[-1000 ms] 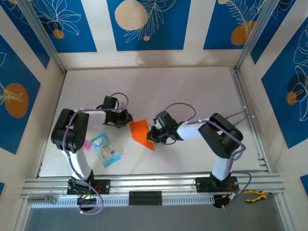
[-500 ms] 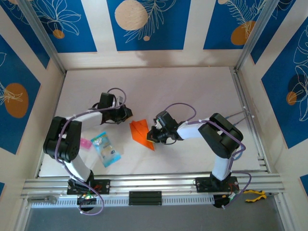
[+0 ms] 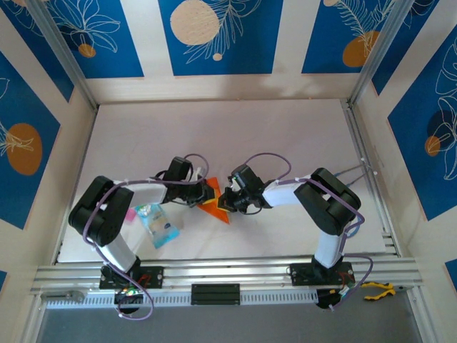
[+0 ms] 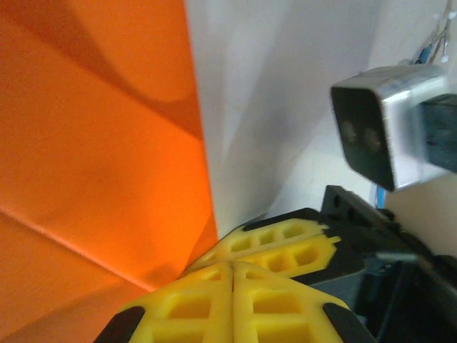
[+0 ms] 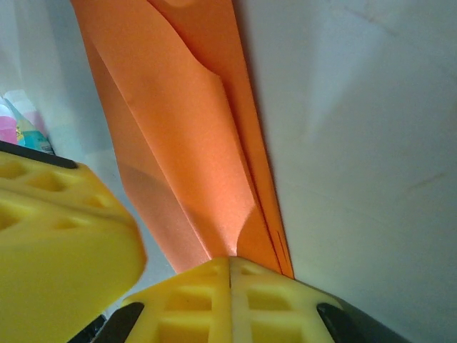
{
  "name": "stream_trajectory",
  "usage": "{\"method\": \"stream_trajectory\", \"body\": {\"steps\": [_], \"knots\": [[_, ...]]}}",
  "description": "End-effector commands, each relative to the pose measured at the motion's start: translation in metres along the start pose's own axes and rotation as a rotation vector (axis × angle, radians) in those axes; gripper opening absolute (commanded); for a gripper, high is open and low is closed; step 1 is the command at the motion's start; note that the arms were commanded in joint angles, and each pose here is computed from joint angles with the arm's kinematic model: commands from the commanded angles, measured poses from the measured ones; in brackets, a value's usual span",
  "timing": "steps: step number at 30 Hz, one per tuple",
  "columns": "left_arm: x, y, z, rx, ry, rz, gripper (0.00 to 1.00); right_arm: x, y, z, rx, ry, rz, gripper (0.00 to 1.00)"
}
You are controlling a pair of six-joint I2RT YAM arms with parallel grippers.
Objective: Fold a paper plane with a square sheet of paper (pick it up from the middle)
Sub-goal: Fourth fold the wing at the center of the table.
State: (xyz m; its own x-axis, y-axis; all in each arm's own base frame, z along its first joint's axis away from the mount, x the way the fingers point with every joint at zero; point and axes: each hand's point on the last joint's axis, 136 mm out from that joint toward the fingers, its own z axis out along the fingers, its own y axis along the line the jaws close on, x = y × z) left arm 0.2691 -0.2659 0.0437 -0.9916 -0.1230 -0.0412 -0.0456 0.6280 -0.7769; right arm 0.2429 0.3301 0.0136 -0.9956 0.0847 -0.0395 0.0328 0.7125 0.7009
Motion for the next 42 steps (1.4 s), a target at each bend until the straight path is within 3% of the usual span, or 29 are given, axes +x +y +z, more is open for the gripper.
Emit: {"method": "stream_trajectory", "body": {"steps": [1, 8, 18, 42], "knots": [[0.01, 0.011, 0.006, -0.009, 0.024, -0.028, 0.07, 0.03, -0.058, 0.001, 0.191, 0.086, 0.094, 0.02], [0.009, 0.014, 0.015, -0.003, 0.047, -0.024, 0.06, 0.031, -0.061, 0.002, 0.196, 0.091, 0.097, 0.02], [0.011, 0.057, 0.013, -0.181, 0.038, -0.063, 0.03, 0.033, -0.064, 0.003, 0.203, 0.101, 0.102, 0.02], [-0.063, 0.063, -0.014, -0.171, -0.114, -0.121, 0.04, 0.037, -0.069, 0.002, 0.208, 0.11, 0.102, 0.02]]}}
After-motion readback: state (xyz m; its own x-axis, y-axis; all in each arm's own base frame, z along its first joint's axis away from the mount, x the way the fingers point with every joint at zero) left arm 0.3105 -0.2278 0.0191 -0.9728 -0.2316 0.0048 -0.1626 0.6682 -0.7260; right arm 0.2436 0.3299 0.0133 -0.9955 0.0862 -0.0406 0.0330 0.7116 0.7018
